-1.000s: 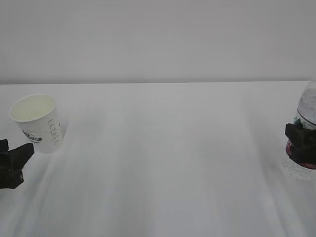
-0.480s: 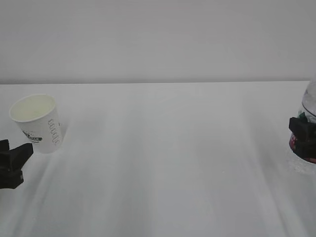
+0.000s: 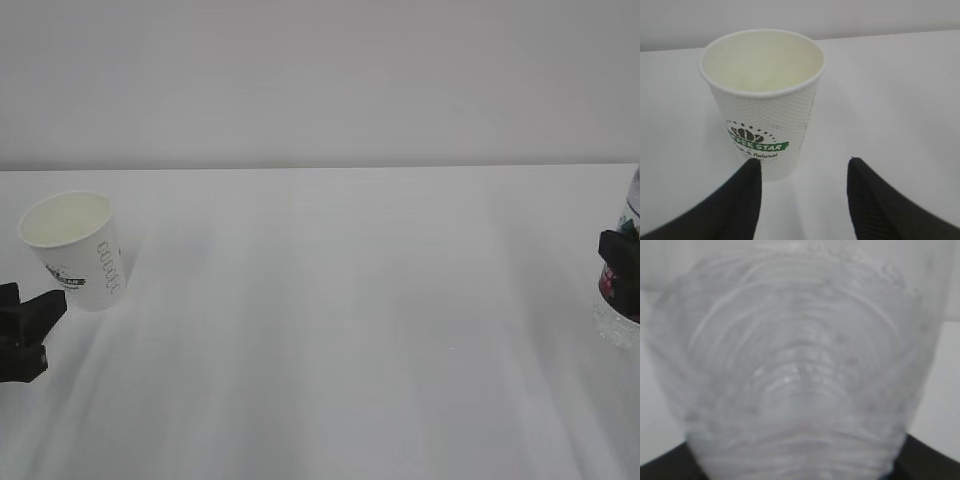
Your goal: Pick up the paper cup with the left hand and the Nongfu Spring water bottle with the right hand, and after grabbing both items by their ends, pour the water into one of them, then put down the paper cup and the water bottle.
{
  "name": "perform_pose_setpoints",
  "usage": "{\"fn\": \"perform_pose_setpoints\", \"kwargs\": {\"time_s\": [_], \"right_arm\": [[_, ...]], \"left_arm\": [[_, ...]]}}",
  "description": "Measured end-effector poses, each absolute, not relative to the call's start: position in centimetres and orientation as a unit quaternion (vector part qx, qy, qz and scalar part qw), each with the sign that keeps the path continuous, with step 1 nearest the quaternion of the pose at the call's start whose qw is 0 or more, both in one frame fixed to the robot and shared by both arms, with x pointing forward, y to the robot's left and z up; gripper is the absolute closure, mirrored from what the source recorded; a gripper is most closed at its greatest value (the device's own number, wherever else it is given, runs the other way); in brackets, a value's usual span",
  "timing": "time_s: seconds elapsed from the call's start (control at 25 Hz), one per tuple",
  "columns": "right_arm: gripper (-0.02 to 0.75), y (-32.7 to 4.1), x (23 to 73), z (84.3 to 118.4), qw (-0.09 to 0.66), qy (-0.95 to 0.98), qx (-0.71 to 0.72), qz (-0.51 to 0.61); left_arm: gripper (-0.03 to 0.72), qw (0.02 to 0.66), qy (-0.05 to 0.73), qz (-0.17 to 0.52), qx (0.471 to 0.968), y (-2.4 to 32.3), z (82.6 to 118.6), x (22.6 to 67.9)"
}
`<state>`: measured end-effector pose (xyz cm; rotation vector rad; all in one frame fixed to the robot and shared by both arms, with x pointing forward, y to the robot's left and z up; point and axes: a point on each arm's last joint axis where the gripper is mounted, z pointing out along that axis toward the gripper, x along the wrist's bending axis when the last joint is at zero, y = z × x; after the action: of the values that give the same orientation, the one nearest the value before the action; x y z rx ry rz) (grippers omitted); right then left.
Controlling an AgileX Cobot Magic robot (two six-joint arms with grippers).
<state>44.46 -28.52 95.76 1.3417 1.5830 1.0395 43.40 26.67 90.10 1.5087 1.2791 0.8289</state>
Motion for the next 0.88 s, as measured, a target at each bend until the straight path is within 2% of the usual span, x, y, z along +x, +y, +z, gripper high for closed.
{"fn": "perform_pose_setpoints", "kwargs": {"time_s": [0.12,0.4,0.88], "right_arm": [[0.298,-28.5,44.4,95.7,0.397,0.627,0.531,0.409],[0.298,-28.4,44.4,95.6,0.395,0.636,0.524,0.406],[0.298,-28.4,44.4,95.6,0.397,0.639,0.521,0.404]], "left_arm": [[0.251,0.478,0.524,0.339,0.618,26.7,90.1,43.4],[0.102,0.487,0.518,0.349,0.611,26.6,90.5,44.5],[0.086,0.47,0.533,0.335,0.619,26.3,88.5,46.9]]}}
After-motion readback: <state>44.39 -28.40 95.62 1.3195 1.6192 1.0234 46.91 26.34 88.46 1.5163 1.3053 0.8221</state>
